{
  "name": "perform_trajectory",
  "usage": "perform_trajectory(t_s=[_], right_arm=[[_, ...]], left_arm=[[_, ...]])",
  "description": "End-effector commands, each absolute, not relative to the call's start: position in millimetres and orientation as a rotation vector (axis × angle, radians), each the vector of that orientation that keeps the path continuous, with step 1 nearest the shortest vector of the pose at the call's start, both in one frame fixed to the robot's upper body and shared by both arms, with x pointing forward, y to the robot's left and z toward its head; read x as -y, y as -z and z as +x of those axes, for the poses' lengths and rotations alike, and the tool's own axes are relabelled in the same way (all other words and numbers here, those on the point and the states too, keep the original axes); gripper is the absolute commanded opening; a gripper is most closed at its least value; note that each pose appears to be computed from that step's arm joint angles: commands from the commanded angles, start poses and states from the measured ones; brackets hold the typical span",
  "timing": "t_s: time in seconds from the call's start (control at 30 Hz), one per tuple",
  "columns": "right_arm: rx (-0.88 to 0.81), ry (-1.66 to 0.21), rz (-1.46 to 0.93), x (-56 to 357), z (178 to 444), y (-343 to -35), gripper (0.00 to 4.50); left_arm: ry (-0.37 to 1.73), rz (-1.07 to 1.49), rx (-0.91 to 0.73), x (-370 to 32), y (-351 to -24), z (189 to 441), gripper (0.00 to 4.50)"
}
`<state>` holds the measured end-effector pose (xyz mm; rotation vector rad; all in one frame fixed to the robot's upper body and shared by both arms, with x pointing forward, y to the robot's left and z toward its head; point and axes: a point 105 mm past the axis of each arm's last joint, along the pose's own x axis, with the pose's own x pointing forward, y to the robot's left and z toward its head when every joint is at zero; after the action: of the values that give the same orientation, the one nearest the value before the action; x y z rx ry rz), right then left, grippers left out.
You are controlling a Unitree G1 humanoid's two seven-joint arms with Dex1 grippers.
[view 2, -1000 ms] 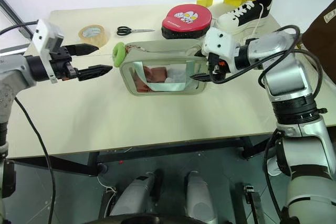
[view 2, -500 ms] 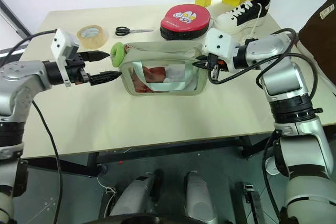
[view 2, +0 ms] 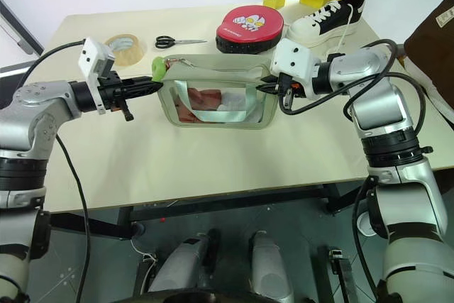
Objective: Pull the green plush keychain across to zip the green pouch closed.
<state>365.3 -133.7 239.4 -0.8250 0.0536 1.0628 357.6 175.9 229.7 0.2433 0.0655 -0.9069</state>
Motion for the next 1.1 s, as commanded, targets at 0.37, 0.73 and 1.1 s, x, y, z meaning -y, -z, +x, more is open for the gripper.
perform_trajectory(t_s=[0.37,0.73,1.1], right_arm=[[-0.016,-1.041,-0.855,136,365,-253,0.00],[-0.012,-1.039,-0.861,136,367,-255,0.00],[-0.010,-1.034,-0.863,136,367,-255,0.00]], left_arm=[[0.920,0.269,-0.005,-176,-259,351,2.18],[0.865,0.228,0.039,-178,-264,361,1.34],[0.856,0.197,0.094,-178,-282,363,0.03]])
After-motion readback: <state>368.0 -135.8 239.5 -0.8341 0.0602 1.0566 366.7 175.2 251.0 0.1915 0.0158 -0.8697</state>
